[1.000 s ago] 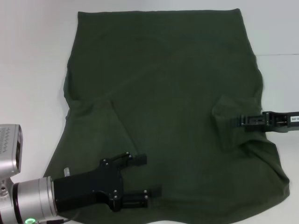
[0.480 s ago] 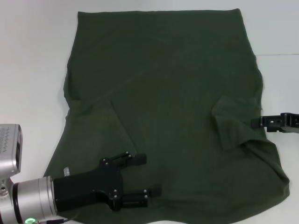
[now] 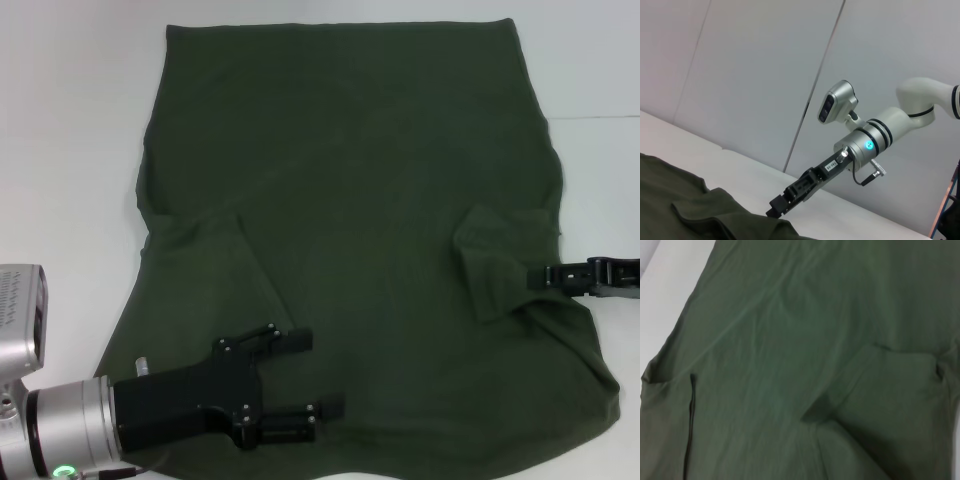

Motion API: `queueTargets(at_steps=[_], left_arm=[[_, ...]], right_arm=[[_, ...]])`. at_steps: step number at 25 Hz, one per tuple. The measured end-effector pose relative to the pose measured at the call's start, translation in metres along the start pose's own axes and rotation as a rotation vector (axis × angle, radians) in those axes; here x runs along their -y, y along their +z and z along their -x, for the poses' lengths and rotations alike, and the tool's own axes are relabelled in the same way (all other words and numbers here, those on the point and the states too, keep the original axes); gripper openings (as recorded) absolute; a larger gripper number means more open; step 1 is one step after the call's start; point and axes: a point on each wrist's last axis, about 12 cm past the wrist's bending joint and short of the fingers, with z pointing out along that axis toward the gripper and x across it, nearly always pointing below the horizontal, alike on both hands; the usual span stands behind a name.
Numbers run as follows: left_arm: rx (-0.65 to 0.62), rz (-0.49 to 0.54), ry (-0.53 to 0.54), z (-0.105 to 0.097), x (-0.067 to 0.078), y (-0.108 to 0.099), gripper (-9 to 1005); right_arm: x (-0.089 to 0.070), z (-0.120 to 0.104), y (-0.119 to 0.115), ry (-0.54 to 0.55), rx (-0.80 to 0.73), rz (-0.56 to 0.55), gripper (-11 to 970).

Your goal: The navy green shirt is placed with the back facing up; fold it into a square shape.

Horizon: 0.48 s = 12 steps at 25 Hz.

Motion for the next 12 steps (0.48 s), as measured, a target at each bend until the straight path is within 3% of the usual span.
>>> queueTargets(at_steps=[12], left_arm=[[0.002,0.002,-0.001,-0.0008,0.0006,-0.0003,934]], right_arm=[[0.0021,-0.0074,0.0015,0.005,-0.02,-0.007,816]])
